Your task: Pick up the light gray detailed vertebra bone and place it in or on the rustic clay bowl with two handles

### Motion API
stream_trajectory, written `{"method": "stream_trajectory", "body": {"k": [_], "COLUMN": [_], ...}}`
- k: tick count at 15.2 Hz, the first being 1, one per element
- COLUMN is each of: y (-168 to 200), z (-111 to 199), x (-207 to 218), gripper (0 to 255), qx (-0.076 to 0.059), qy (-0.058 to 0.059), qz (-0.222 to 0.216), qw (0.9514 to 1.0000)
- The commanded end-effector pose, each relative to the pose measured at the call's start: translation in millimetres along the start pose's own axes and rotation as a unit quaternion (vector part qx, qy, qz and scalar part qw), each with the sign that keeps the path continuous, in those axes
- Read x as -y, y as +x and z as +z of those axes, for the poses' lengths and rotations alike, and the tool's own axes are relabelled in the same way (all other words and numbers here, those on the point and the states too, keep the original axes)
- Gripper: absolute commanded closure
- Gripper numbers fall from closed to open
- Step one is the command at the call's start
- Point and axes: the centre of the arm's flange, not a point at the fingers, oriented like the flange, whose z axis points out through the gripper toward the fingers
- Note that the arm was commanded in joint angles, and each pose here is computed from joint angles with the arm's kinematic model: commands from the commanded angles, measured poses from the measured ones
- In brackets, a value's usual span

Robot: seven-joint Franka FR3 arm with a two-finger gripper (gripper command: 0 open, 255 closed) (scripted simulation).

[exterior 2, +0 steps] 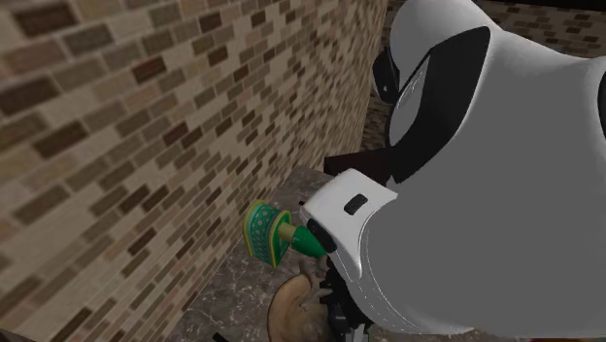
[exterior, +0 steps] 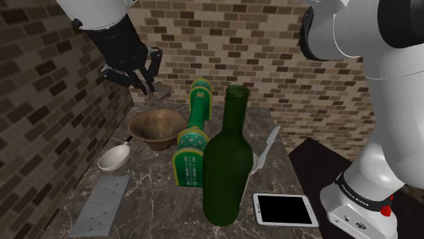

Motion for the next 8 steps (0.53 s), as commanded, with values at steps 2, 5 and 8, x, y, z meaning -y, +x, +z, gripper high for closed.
{"method": "stream_trajectory", "body": {"k": [2,5,8], "y": [-3,-6,-10], "z": [14,29,44], "x": [6,10,15], "gripper": [255,255,255], "qx": [0.000,0.000,0.000], "qy": [-0.001,-0.001,-0.001], "qz": [0.001,0.001,0.001], "qw": [1.0000,1.0000,1.0000]}}
